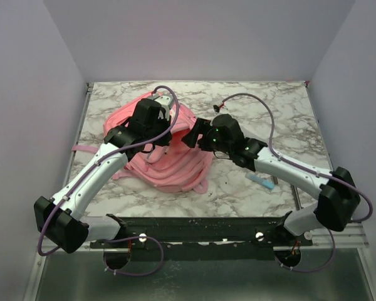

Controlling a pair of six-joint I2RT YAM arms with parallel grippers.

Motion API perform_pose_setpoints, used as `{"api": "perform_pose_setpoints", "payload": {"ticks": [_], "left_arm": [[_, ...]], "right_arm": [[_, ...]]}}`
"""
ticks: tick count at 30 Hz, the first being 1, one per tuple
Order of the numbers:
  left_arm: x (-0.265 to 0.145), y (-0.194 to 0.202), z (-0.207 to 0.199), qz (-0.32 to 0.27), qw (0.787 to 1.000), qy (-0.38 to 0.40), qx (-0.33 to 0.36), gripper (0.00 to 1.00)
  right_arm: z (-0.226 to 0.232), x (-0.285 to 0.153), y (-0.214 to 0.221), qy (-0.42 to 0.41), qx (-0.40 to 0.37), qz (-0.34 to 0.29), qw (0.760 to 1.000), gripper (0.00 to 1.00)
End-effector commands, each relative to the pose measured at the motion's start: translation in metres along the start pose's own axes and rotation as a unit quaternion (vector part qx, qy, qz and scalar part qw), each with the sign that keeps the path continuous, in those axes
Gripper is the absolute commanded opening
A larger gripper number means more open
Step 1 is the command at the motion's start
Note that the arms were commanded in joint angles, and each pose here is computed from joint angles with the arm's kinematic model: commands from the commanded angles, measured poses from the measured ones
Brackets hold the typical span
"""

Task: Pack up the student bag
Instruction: Place the stationery in the student bag, then pick up the stationery from the center of the board.

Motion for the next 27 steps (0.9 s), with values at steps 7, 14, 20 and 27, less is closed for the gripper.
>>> {"api": "perform_pose_setpoints", "payload": {"ticks": [7, 14, 20, 27], "left_arm": [[-0.002, -0.020, -0.007, -0.027, 0.999, 0.022, -0.013, 0.00], [0.002, -0.018, -0.009, -0.020, 0.999, 0.030, -0.016, 0.00], [0.004, -0.017, -0.010, -0.012, 0.999, 0.033, -0.017, 0.00], [-0.001, -0.018, -0.011, -0.018, 0.999, 0.038, -0.018, 0.00]], "right_arm": [[-0.150, -0.109, -0.015, 0.369, 0.006, -0.138, 0.919, 0.97], [-0.227, -0.146, -0.015, 0.394, 0.121, -0.116, 0.904, 1.00], [-0.227, -0.157, -0.023, 0.343, 0.123, -0.162, 0.917, 1.00], [-0.252, -0.150, -0.027, 0.322, 0.157, -0.150, 0.922, 1.00]]}}
Point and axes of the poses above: each gripper's point midway between its finger pads, its own x axis out along the fingers, its own z axis along the line the jaws close on, y = z × x, the point moved 5 cm from there along -x, back along the fingers, and after that the axes turned 10 degrees about x, right-handed, at the moved point
